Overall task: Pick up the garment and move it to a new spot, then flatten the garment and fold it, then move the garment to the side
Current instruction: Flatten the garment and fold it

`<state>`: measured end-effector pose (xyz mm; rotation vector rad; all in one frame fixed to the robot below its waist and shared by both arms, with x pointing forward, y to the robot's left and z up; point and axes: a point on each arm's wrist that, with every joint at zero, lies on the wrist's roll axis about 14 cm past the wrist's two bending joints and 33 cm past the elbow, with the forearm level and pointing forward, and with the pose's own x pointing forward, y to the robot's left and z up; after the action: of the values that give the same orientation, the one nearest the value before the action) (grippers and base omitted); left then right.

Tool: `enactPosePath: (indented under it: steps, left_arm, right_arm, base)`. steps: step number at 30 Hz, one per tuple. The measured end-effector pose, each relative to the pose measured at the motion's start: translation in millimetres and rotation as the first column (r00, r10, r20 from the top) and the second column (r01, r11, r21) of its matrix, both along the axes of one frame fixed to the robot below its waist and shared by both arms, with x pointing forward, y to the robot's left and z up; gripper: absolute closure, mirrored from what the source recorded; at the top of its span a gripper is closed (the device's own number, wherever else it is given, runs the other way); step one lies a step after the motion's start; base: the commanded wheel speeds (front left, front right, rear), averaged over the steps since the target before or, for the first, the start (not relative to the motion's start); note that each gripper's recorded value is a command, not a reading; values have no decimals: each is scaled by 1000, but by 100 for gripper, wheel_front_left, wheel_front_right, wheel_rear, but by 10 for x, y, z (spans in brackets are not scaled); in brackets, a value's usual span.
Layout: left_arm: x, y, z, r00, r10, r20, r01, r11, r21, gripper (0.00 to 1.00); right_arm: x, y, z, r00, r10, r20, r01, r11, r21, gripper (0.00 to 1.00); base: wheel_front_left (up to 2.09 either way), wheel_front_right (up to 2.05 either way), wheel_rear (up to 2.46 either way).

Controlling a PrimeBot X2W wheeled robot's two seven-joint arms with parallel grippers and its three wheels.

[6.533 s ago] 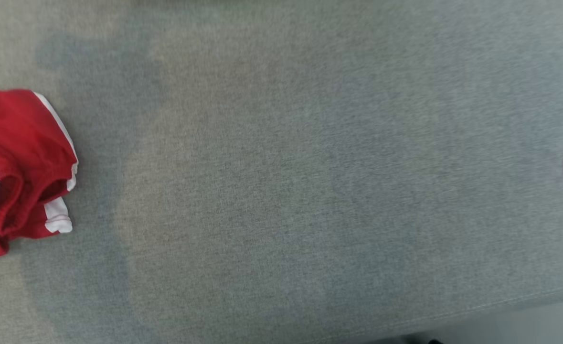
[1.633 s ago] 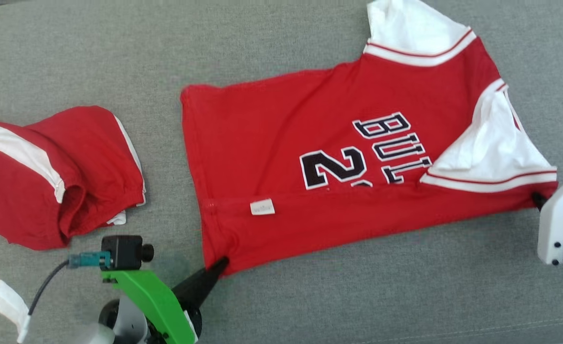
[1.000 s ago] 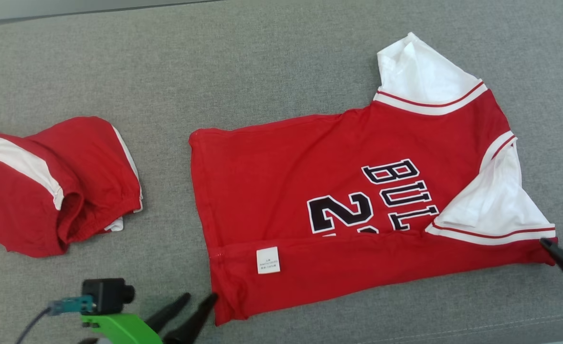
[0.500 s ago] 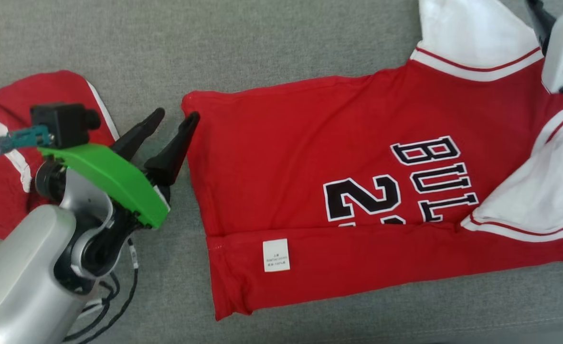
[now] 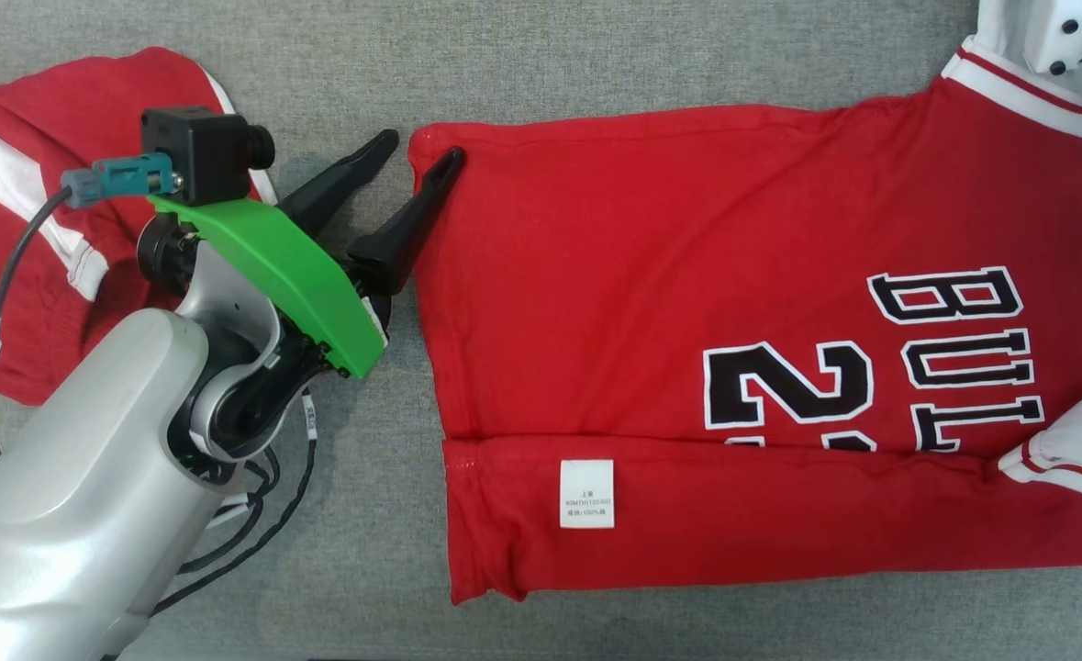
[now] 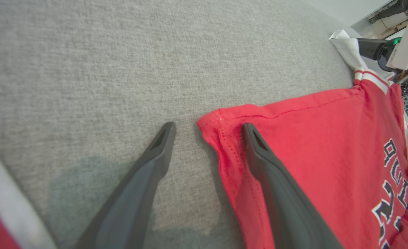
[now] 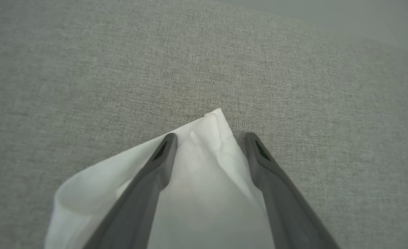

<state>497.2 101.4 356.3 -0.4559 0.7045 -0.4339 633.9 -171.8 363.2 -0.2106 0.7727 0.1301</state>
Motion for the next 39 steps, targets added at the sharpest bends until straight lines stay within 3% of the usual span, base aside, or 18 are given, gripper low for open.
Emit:
enactPosePath:
  steps: [3,4,5,7,12,25,31,39]
  left_arm:
    - [-6,-27,0,1000,-28,0,28,1000,2,0]
    - [-8,-35,3,999,-33,0,33,999,0,52]
    - [-13,-50,11,999,-40,-2,40,999,-4,100]
    - [-15,-59,25,999,-50,1,50,999,-3,100]
    - [31,-55,121,999,-29,28,29,999,-14,100]
    - [161,5,656,985,61,160,-52,997,-59,100]
    - [-34,-118,742,987,52,154,-39,995,-87,100]
    - [-453,-263,965,987,45,155,-23,989,-143,100]
  right_arm:
    - [0,-8,-34,1000,-8,-14,8,1000,11,0]
    - [-3,-7,-34,1000,-10,-16,11,1000,16,58]
    - [-14,16,-39,1000,-14,-23,14,999,37,100]
    - [-6,20,-1,999,-38,-6,39,995,93,100]
    - [55,-123,177,992,-88,92,78,992,101,100]
    - [74,-457,1139,926,-108,361,72,991,112,100]
    - [-295,-512,1213,912,-112,394,51,986,161,100]
    - [-1130,-614,1244,913,-156,377,68,970,235,100]
  base:
    - [0,0,0]
    - [0,0,0]
    - [0,0,0]
    - [0,0,0]
    - [0,0,0]
    - [0,0,0]
    - [0,0,0]
    - [0,0,0]
